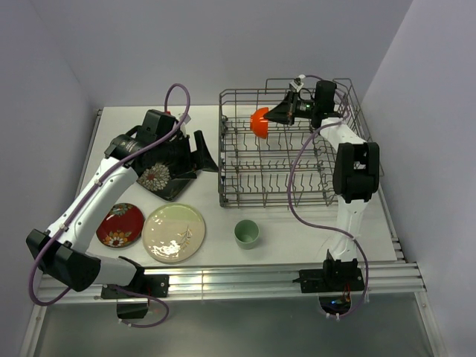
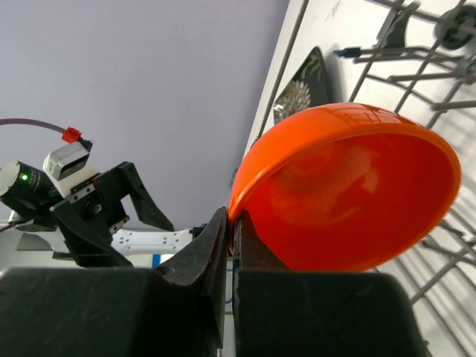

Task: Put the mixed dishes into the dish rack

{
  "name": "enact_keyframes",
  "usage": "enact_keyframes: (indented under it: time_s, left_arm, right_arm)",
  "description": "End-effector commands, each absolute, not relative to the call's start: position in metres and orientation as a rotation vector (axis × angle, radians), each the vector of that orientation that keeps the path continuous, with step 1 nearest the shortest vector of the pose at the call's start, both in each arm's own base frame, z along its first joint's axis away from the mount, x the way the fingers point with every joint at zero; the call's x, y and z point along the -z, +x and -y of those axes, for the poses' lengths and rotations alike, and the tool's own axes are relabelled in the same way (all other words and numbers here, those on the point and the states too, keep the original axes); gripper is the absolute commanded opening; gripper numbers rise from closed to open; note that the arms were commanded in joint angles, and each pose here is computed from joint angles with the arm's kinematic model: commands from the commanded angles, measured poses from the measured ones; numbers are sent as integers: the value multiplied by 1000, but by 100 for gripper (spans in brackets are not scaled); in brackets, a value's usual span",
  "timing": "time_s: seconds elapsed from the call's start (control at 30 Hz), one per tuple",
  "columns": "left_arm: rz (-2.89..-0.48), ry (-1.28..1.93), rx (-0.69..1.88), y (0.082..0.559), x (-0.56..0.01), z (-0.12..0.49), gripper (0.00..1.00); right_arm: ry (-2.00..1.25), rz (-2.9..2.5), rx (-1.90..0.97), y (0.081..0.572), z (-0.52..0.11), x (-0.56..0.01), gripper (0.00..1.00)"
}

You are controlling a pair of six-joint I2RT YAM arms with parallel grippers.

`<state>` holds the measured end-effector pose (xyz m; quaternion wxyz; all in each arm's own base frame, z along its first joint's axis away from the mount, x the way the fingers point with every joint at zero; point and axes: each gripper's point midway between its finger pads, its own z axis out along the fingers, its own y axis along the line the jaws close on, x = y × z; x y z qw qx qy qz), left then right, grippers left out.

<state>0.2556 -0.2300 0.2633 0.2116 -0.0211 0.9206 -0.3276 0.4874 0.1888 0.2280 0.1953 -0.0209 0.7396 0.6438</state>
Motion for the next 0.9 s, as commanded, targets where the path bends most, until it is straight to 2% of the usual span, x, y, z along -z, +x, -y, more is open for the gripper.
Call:
enact_keyframes:
  time_s: [0.0, 0.4, 0.57, 0.6, 0.67, 0.87]
  left_arm:
    - [-2531, -14, 902, 258, -270, 230, 88]
    - [-2538, -12, 902, 259, -271, 232, 88]
    - [-2544, -15, 901, 260, -270, 232, 88]
    - [-2549, -16, 900, 259, -268, 232, 88]
    - [-2548, -24, 906, 258, -268, 232, 88]
    - [-2547, -38, 918, 256, -265, 232, 88]
  right_arm:
    - [-134, -2028, -1743, 495, -184, -240, 0]
    - [3, -2134, -1608, 521, -175, -205, 0]
    - [81, -2181, -1533, 528, -156, -195, 12]
    - [80, -2186, -1523, 528, -155, -192, 12]
    - [90, -2192, -1524, 527, -153, -189, 1]
    - [-7, -2153, -1584, 517, -157, -194, 0]
